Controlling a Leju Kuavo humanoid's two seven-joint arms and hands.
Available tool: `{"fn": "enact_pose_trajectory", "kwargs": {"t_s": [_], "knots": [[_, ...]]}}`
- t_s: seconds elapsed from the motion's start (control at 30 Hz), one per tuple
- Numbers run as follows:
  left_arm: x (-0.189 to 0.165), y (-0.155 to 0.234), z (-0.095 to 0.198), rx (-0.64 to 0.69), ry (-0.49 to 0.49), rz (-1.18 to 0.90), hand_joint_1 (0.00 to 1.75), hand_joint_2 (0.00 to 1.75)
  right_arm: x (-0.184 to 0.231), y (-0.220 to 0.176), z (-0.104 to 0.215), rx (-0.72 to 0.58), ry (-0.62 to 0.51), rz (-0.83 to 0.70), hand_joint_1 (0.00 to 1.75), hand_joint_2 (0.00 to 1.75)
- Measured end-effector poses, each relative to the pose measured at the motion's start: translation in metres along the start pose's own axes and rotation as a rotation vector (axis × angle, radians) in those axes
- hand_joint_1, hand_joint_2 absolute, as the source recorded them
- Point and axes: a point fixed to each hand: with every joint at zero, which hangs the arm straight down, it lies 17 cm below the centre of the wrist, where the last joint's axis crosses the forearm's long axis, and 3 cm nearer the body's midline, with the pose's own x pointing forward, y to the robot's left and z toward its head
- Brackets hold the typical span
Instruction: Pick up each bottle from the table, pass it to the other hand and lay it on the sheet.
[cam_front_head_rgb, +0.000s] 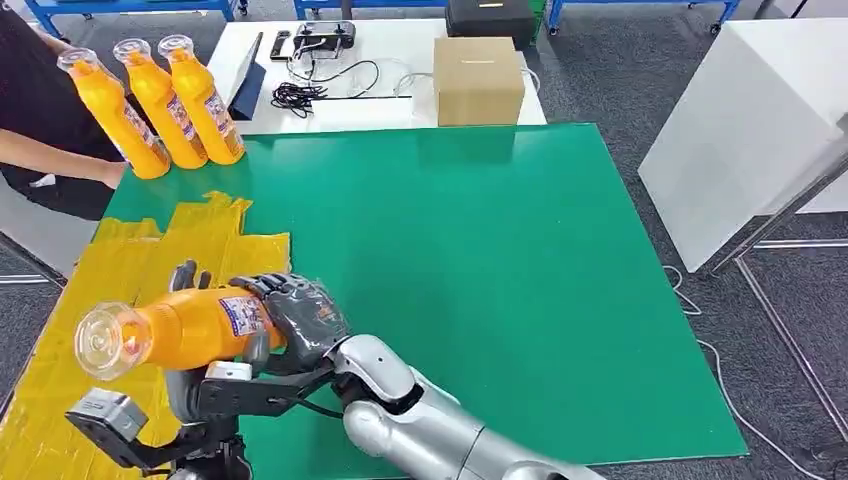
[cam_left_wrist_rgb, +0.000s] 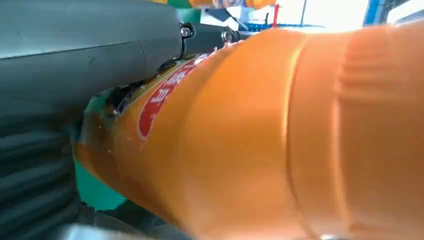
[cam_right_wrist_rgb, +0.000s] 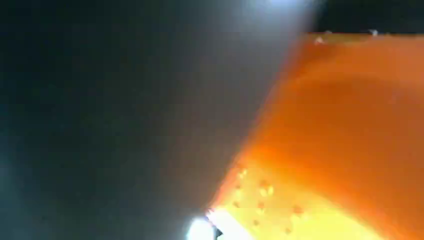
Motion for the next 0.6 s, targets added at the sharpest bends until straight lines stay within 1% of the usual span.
{"fn": "enact_pose_trajectory", "kwargs": {"t_s": [0.2, 0.23, 0.27, 0.6], "knots": [[0.0008, 0.0015, -0.0024, 0.012, 0.007, 0.06, 0.0, 1.75, 0.0004, 0.0008, 0.0005, 0.004, -0.003, -0.018, 1.75, 1.75], [0.0014, 0.002, -0.0028, 0.015, 0.007, 0.075, 0.03, 1.75, 0.0002, 0.0012, 0.0006, 0.007, -0.002, -0.021, 1.75, 1.75], [0.002, 0.0027, -0.0034, 0.019, 0.007, 0.092, 1.75, 1.75, 0.0005, 0.0014, 0.0005, 0.007, -0.002, -0.026, 1.75, 1.75], [0.0062, 0.0038, -0.0054, 0.021, -0.003, 0.136, 1.75, 1.75, 0.0027, -0.0005, -0.0006, 0.008, -0.003, -0.048, 1.75, 1.75]]}}
